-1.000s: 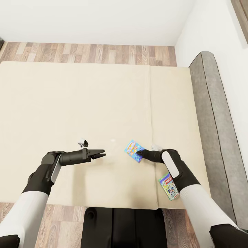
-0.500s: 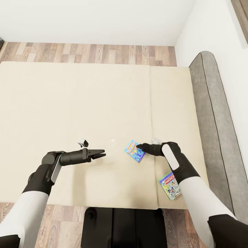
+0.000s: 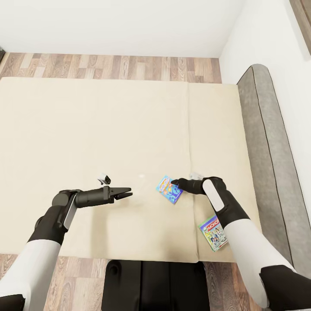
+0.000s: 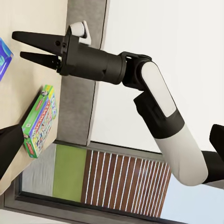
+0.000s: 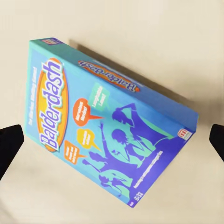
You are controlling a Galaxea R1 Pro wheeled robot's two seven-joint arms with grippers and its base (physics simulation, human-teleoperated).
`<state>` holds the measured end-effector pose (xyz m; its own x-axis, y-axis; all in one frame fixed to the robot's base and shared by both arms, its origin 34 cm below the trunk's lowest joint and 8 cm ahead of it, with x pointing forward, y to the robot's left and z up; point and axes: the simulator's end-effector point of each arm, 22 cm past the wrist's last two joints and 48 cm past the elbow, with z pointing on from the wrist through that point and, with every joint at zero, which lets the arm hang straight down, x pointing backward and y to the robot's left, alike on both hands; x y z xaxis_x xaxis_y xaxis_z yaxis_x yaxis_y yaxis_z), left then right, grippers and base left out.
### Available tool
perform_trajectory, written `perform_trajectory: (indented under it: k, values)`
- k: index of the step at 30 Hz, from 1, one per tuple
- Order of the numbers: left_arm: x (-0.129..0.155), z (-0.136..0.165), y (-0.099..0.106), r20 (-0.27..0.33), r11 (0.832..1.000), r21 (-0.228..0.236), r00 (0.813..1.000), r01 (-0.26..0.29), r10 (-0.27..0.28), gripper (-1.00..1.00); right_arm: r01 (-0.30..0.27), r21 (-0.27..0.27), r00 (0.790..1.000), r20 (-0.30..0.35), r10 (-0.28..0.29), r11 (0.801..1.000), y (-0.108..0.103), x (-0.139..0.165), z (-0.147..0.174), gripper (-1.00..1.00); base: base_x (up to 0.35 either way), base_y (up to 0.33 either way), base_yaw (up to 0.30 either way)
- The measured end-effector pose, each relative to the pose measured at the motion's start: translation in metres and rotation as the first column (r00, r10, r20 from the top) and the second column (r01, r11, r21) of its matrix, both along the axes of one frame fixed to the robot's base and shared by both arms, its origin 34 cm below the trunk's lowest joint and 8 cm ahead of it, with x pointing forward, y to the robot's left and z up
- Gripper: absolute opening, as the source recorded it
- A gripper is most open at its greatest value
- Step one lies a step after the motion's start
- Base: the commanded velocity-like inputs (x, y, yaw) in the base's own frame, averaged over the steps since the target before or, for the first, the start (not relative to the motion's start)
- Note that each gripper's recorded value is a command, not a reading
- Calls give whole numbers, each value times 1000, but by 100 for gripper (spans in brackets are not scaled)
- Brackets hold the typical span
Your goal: Put all the toys in the child's room - the three board games (two on the bed and one on the table), the two jigsaw puzzles on the table, and the tennis ball on the table - inside the toy box on the table in the child's room.
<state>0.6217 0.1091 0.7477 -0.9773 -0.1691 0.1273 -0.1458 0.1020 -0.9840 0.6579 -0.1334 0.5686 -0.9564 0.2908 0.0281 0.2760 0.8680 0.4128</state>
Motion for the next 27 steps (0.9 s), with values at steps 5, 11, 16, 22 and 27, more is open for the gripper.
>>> perform_trajectory:
  k: [5, 11, 16, 22, 27]
  values:
    - [0, 0, 0, 0, 1000, 0, 1000, 0, 0, 100, 4, -6, 1000, 6, -4, 1000, -2, 2, -1, 100, 0, 0, 0]
    - [0, 0, 0, 0, 1000, 0, 1000, 0, 0, 100, 5, -9, 1000, 9, -5, 1000, -3, 3, -1, 100, 0, 0, 0]
    - [0, 0, 1, -1, 1000, 2, 1000, -1, 1, 100, 3, -11, 1000, 14, -3, 1000, -3, 5, 0, 100, 0, 0, 0]
    - [1, -4, 36, 3, 999, 47, 1000, -4, 3, 100, -3, -70, 1000, -8, 3, 998, -15, 1, -5, 100, 0, 0, 0]
    - [-1, 5, 65, 10, 999, 37, 1000, -9, 8, 100, -4, -93, 1000, -16, 3, 996, -20, -1, -6, 100, 0, 0, 0]
